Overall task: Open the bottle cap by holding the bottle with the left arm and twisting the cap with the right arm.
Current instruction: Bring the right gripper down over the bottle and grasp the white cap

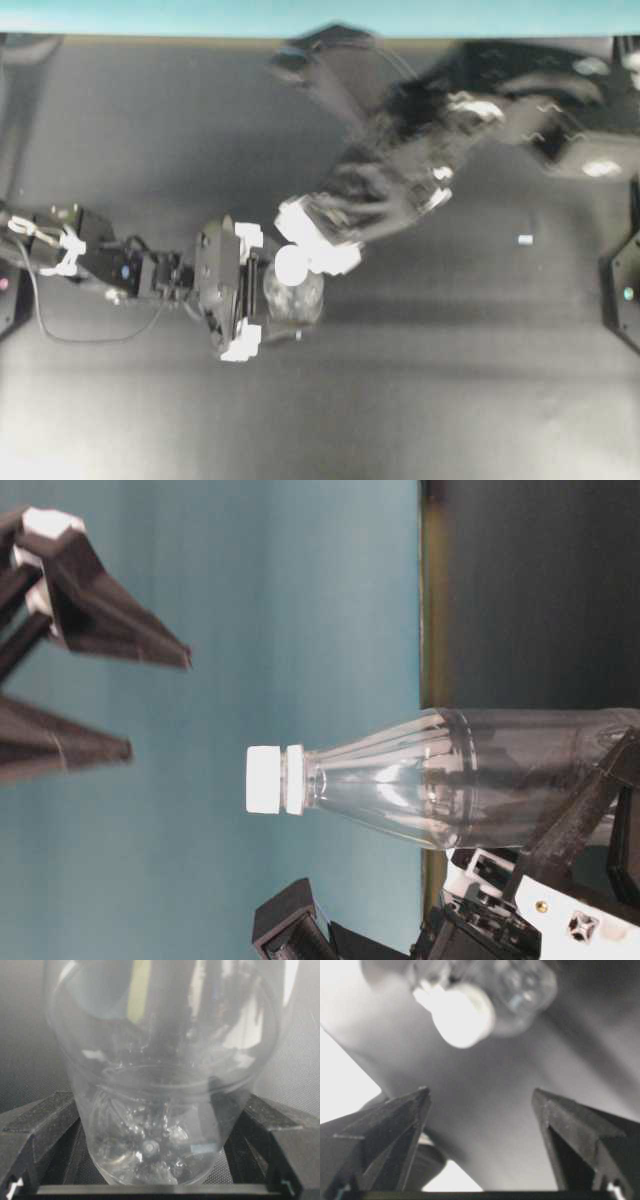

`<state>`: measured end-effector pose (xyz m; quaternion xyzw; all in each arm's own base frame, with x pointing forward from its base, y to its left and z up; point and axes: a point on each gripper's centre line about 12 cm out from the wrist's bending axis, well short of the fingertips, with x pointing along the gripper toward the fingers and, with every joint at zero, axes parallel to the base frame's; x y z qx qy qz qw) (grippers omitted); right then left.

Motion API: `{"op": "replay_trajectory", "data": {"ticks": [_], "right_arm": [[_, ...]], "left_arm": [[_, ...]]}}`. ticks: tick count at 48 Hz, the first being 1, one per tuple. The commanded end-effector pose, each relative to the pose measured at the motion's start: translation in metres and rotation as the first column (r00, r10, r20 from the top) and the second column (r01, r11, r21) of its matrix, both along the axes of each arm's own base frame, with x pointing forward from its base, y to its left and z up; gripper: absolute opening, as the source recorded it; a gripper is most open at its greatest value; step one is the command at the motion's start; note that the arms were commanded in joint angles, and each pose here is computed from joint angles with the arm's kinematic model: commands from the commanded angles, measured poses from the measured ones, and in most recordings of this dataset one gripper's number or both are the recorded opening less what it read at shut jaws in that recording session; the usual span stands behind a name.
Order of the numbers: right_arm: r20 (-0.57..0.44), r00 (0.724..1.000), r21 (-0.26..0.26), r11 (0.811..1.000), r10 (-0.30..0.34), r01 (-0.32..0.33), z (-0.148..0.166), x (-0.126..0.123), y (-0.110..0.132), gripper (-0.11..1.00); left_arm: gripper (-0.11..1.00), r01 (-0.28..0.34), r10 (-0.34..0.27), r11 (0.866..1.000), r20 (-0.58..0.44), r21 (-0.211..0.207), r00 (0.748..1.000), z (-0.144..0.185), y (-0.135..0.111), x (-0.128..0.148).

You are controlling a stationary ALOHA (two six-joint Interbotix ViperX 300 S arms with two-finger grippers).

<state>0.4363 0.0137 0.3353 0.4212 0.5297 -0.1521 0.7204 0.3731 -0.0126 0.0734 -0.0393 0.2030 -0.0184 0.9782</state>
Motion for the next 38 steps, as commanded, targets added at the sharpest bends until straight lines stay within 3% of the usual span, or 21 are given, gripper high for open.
{"op": "replay_trajectory", "data": {"ticks": [1,16,38], "right_arm": [[-0.008,1.0,0.009,1.0,-0.003,0.003,0.001,0.011,0.003,0.79],[-0.061,0.998,0.008,1.0,0.023,-0.022,-0.017,0.038,0.006,0.79],[-0.095,0.994,-0.005,0.999,0.051,-0.051,-0.032,0.042,0.012,0.78]], "left_arm": [[0.88,0.006,-0.006,1.0,0.006,-0.003,1.0,0.002,-0.002,0.002],[0.88,0.006,-0.006,1.0,0.006,-0.003,1.0,0.002,-0.002,0.002],[0.88,0.006,-0.006,1.0,0.014,-0.003,1.0,0.003,-0.002,0.004]]}}
